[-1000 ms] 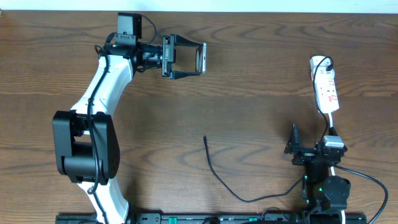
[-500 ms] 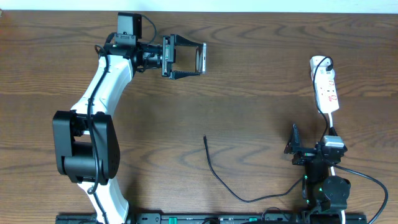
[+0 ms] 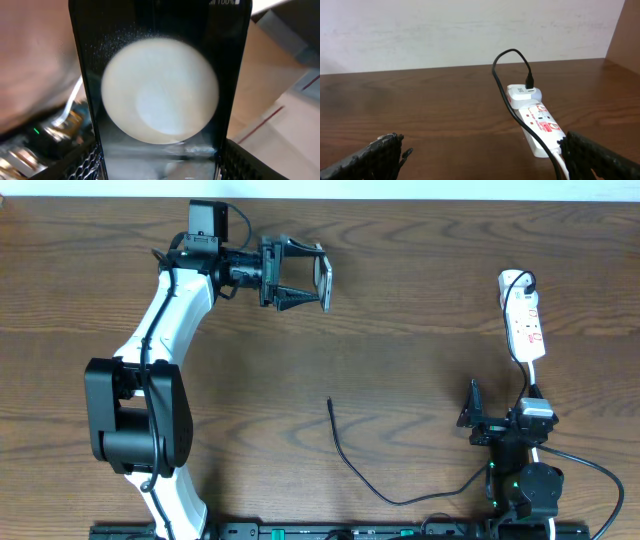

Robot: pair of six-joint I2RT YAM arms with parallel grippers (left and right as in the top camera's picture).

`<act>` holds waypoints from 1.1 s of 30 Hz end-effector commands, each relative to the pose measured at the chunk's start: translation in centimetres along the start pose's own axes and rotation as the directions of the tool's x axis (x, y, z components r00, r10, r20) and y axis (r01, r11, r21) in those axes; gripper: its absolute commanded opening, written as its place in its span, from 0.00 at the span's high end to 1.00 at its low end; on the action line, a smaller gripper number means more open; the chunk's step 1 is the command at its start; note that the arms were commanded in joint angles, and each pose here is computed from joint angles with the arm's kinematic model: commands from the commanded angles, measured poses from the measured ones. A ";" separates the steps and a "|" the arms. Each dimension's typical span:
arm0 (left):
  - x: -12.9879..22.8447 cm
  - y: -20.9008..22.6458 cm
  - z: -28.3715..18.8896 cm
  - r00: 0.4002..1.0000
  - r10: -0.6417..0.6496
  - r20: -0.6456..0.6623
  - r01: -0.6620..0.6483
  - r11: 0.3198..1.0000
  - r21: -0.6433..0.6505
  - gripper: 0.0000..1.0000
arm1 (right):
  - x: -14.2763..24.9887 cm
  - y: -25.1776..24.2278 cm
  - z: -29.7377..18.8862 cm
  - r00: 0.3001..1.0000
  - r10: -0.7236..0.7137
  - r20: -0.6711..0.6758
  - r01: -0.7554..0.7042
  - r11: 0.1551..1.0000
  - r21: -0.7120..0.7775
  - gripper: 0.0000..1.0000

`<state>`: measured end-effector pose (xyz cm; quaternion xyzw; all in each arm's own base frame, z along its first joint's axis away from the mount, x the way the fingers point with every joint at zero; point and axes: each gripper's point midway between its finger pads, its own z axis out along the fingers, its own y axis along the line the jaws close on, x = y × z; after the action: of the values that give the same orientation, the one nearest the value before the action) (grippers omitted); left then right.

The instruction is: Plug charger to phone and switch on socket

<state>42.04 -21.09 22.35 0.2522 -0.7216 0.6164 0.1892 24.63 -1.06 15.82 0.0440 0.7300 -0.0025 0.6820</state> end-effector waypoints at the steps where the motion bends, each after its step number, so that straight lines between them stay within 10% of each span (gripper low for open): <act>1: 0.2 -1.2 -0.4 0.958 0.286 0.027 -0.286 0.958 0.000 0.93 | 0.0 0.1 0.0 1.000 0.012 0.000 -0.012 1.000 -0.002 0.01; 19: -2.5 -0.9 -0.6 0.833 0.534 0.146 -0.522 0.845 -0.112 0.93 | -0.8 0.2 0.0 0.999 0.017 0.036 -0.017 1.000 -0.007 0.01; 33: -4.0 -3.0 -0.5 0.872 0.416 0.258 -0.409 0.909 -0.082 0.93 | -9.3 4.2 -1.8 0.783 0.616 0.093 -0.552 0.755 -0.354 0.01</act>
<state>46.54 -20.15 21.02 0.1474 -0.7917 0.5910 -0.0461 24.18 1.05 23.05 0.1533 0.6101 0.2348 0.7410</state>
